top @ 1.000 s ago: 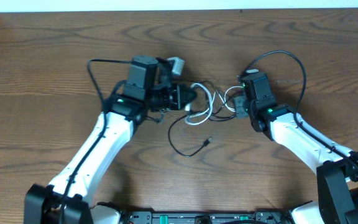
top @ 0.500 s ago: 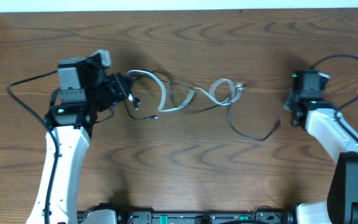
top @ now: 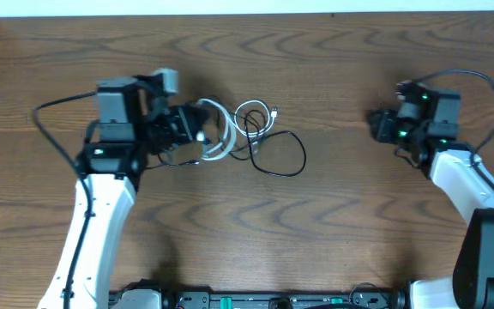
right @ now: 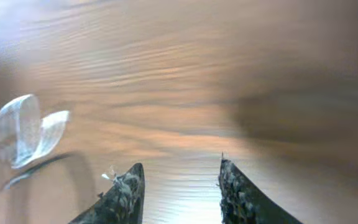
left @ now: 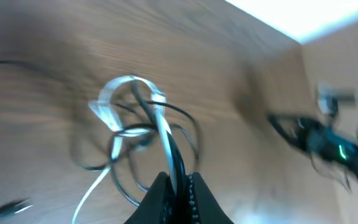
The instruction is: Untangle cables
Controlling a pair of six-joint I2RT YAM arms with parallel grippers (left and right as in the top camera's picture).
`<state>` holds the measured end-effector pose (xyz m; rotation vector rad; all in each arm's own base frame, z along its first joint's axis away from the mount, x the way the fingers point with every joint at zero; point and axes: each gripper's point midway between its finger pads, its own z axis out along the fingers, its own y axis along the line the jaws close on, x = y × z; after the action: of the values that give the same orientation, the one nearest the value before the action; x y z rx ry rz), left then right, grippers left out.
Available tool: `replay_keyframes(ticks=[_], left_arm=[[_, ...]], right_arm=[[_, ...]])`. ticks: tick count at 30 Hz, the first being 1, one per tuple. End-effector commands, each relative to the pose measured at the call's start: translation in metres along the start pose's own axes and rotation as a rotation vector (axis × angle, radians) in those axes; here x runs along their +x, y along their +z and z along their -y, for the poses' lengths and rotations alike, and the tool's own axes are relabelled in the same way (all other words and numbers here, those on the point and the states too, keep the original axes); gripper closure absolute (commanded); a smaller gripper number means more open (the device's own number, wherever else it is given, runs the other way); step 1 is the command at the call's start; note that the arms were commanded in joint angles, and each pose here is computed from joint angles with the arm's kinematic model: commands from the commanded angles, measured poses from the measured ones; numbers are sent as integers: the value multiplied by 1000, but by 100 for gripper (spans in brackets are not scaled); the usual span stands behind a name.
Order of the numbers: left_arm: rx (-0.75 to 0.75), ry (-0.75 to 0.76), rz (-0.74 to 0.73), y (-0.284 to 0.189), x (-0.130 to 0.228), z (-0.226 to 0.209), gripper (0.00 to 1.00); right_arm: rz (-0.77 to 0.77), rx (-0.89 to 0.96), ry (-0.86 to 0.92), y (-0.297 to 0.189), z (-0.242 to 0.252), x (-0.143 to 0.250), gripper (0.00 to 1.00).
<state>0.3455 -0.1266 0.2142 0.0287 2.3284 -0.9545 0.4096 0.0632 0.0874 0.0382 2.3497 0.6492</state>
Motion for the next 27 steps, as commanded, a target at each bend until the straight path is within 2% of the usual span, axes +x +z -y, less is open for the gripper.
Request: replay_keyframes(ticks=[1,6,7,8,9,11,13,18,24,27], left_arm=[[185,246,-67,6,20,50,93],[336,425,-139,13,50,93,92],[344,431,-146,14,53,96,83],[350,436,-152,15,55,99,64],[347,439,-154,15,57,99,53],[338,440,-153,16,56,98,44],[293,442,-143,19,53,92,41],[138,441,-120,25,45,67,40],[-117,364,-143,30,45,19,41],[-184,316,-177,35,51,2,40]], right_arm=[[-49,-296,-156,3,-67,13,60],[-65,-368,-322,11,-105,28,53],[-67,-369,-338,12,-108,30,53],[-69,-355,-346,14,-109,32,53],[-69,-325,-353,17,-107,32,52],[-66,-267,-360,21,-100,31,52],[-63,-235,-359,22,-95,30,51],[-68,-239,-356,22,-96,32,50],[-115,-343,-368,20,-121,48,48],[-130,-370,-387,21,-133,55,48]])
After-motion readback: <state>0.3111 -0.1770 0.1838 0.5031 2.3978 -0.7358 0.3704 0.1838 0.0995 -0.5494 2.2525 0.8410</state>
